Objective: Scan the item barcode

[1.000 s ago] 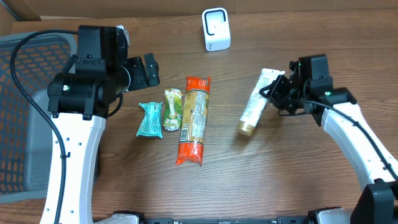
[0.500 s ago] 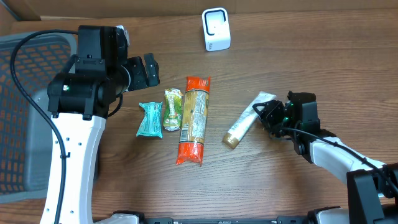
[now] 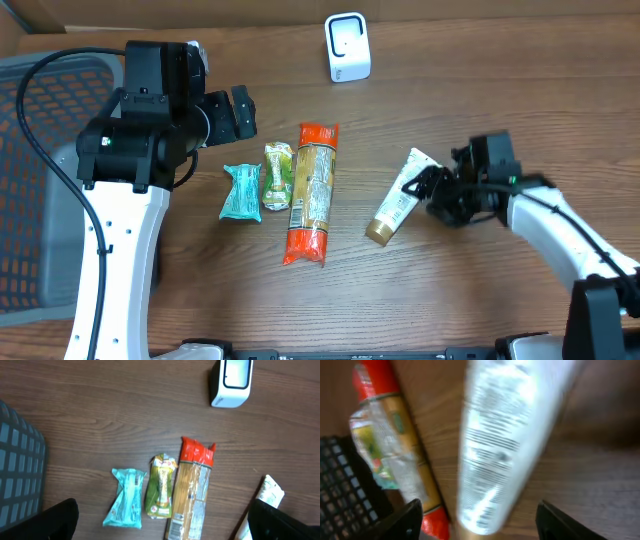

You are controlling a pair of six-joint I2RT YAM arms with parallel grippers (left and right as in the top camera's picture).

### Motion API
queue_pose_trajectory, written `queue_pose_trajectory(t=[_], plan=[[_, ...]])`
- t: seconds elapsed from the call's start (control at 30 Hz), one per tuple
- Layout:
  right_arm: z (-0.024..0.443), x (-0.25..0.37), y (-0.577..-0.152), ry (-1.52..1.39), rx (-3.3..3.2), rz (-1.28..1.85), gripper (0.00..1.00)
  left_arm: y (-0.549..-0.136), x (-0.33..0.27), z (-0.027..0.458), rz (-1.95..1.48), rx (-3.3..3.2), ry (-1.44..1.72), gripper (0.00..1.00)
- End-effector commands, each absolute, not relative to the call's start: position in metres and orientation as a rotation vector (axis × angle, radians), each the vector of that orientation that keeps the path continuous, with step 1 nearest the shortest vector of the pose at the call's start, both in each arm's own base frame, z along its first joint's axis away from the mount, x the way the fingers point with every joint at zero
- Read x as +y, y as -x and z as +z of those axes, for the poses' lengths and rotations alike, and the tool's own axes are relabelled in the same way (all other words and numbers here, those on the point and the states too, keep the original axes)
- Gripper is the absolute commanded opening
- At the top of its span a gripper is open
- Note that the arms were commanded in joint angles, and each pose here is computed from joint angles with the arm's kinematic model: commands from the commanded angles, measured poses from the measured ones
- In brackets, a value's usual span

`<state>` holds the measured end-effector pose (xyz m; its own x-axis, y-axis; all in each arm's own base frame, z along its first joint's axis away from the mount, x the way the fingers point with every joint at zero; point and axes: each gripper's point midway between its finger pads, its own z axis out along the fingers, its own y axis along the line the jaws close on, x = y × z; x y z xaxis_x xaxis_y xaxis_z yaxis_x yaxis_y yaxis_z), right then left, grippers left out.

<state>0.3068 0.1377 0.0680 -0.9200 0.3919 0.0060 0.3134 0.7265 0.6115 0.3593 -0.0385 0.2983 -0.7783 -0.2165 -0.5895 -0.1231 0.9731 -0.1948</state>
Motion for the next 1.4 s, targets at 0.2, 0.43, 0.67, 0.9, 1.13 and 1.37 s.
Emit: queue_pose_trajectory(t=[0.2, 0.43, 0.67, 0.9, 1.13, 1.37], plan=[[0.158, 0.112, -0.371, -0.031, 2.706, 0.338, 0.83, -0.36, -0.04, 0.3, -0.197, 2.469, 0.218, 1.0], [0.12, 0.14, -0.395, 0.233, 2.714, 0.255, 0.83, -0.36, -0.04, 0.3, -0.197, 2.469, 0.218, 1.0], [0.058, 0.126, -0.409, 0.276, 2.771, -0.115, 0.82, -0.36, -0.04, 0.3, -0.197, 2.469, 0.218, 1.0], [0.041, 0.107, -0.389, 0.233, 2.887, -0.193, 0.84, -0.36, -0.04, 0.3, -0.197, 2.469, 0.218, 1.0], [0.035, 0.08, -0.361, 0.043, 3.043, -0.184, 0.85, -0.36, -0.04, 0.3, -0.197, 2.469, 0.218, 1.0], [0.034, 0.096, -0.321, 0.067, 3.226, 0.016, 0.85, -0.36, -0.04, 0.3, -0.197, 2.469, 0.218, 0.99]])
